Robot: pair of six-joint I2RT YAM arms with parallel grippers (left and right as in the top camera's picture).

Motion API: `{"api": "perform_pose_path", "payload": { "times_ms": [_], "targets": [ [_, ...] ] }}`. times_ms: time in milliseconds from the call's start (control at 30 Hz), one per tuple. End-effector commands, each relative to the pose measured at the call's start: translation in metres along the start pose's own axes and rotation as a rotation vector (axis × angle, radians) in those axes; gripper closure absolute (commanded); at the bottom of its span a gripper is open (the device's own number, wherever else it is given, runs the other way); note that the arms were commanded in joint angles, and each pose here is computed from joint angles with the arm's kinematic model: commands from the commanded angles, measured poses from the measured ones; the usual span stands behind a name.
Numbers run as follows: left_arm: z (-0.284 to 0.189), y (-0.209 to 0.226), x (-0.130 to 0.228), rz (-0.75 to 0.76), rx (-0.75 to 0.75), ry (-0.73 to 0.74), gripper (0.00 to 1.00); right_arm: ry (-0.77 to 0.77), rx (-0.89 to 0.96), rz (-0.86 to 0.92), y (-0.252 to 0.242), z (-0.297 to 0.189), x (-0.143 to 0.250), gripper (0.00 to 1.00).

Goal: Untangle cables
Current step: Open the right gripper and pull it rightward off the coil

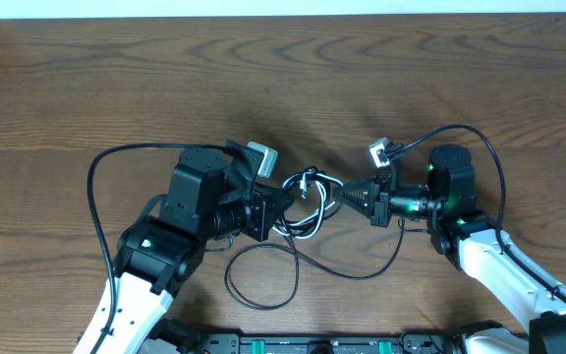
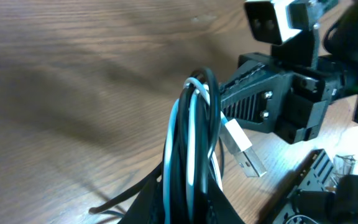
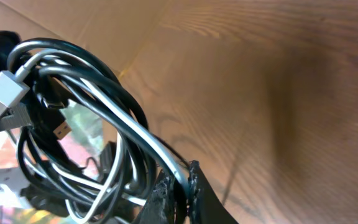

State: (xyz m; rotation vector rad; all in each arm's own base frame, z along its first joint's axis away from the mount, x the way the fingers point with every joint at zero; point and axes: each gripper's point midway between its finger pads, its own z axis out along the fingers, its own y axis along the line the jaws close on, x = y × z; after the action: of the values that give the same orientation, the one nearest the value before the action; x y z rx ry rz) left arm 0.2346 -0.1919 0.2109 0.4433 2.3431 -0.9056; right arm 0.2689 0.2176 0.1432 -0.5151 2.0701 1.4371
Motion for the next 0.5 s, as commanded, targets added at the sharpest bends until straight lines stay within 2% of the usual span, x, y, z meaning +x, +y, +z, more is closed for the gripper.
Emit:
{"api": "perform_pose_path", "payload": {
  "times_ms": [0,133,300,467],
  "targets": [
    [-0.014,0.004,-0.011,-0.004,-0.043,-0.06,0.92,-0.078,0.246,0.016,-0.05,-0.011,-0.01,0.98],
    [-0.013,0.003,-0.011,-0.004,-0.039,-0.059,0.92,-0.089,0.327,0.051,-0.064,-0.015,-0.008,0.98],
    [-0.013,0.003,-0.012,-0.002,-0.039,-0.063,0.92,-0.12,0.513,0.225,-0.096,-0.028,0.001,0.99],
    [-0.014,0.003,-0.014,0.003,-0.037,-0.072,0.92,-0.11,0.448,0.21,-0.086,-0.023,0.0,0.99]
  ]
}}
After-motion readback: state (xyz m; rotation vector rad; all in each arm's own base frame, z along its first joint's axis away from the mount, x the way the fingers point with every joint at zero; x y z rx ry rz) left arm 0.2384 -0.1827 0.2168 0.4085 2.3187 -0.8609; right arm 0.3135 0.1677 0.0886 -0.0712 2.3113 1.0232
